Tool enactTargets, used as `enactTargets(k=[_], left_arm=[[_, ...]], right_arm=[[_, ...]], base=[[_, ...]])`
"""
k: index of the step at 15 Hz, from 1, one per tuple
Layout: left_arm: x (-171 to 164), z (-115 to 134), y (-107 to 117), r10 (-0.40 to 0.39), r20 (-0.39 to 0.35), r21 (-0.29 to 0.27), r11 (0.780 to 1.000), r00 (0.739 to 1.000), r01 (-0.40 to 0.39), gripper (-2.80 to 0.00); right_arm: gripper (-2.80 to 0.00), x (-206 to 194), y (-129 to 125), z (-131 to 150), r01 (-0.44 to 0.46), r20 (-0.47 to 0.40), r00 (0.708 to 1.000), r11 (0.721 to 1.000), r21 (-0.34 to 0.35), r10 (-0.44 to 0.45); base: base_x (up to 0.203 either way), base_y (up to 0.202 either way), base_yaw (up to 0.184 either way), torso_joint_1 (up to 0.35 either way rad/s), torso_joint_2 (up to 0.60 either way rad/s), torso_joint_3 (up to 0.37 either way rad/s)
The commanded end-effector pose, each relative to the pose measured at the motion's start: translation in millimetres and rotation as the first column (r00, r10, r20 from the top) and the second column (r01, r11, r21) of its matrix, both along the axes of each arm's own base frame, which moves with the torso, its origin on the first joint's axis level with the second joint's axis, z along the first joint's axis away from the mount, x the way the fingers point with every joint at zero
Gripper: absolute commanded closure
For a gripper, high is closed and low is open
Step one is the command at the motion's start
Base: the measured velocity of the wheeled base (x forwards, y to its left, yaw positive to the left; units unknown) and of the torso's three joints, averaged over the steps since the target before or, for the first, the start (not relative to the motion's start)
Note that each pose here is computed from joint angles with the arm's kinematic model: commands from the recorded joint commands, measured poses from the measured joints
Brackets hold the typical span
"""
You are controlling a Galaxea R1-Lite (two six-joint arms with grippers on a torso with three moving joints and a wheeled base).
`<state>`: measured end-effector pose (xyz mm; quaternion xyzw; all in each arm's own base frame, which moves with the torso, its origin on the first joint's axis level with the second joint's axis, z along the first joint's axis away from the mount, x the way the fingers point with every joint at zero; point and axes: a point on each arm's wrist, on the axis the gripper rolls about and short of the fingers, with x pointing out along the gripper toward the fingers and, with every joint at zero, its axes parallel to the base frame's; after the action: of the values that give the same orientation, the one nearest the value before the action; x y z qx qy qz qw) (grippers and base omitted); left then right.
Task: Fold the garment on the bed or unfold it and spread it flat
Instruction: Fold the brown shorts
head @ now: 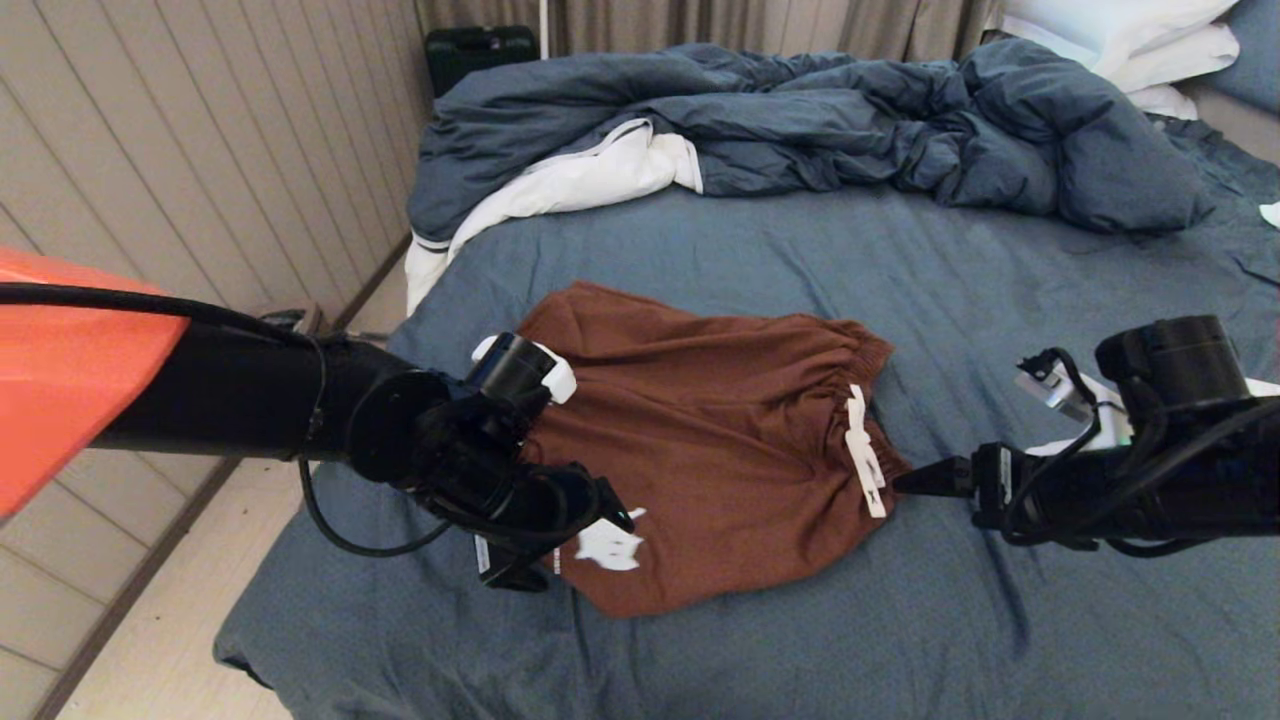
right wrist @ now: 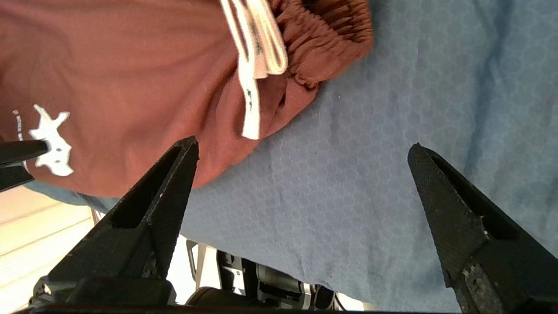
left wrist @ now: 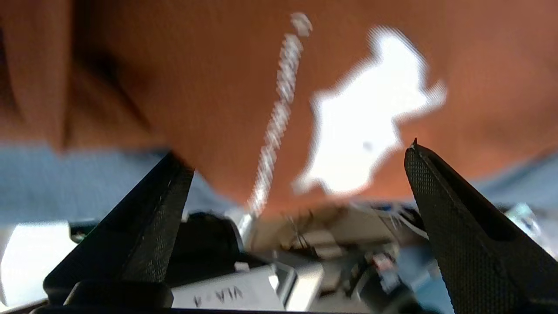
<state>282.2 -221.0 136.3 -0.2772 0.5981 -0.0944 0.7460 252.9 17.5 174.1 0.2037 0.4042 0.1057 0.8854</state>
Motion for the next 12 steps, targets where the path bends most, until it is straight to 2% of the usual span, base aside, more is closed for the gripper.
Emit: enactTargets(k=[1,2,6,7,12], left_arm=[[10.4,-15.9,-4.9,0.036,0.005,0.049,0.998,0.999,-0.036,-2.8],[16.8,-20.8,-6.4,0.062,0.029,0.067,0.996,0.998,-0.064,-2.8],[34.7,-16.4,-2.2,0.132,0.072,0.042,0.99,0.989,-0.136,-2.8],[38.2,-14.2,-1.1,0.141,0.079,0.035,0.989,0.987,-0.144,0.0],[34.0,-5.2,2.6,0.15,0.084,0.025,0.988,0.985,-0.152,0.0]], right_arm=[[-2.8,-0.7,-0.7,0.5,0.003,0.002,1.0,1.0,0.005,-0.003],[-2.8,-0.6,-3.1,-0.3,0.013,0.009,1.0,1.0,0.005,-0.013],[-2.8,-0.7,-4.0,-1.7,0.016,0.022,1.0,1.0,0.003,-0.016],[-2.8,-1.1,-4.0,-1.7,0.016,0.022,1.0,1.0,0.003,-0.016],[-2.8,-4.0,-3.4,-2.1,0.013,0.022,1.0,1.0,0.005,-0.013]], base=[[0.0,0.0,0.0,0.0,0.0,0.0],[0.0,0.0,0.0,0.0,0.0,0.0],[0.0,0.0,0.0,0.0,0.0,0.0],[0.0,0.0,0.0,0.0,0.0,0.0],[0.0,0.0,0.0,0.0,0.0,0.0]])
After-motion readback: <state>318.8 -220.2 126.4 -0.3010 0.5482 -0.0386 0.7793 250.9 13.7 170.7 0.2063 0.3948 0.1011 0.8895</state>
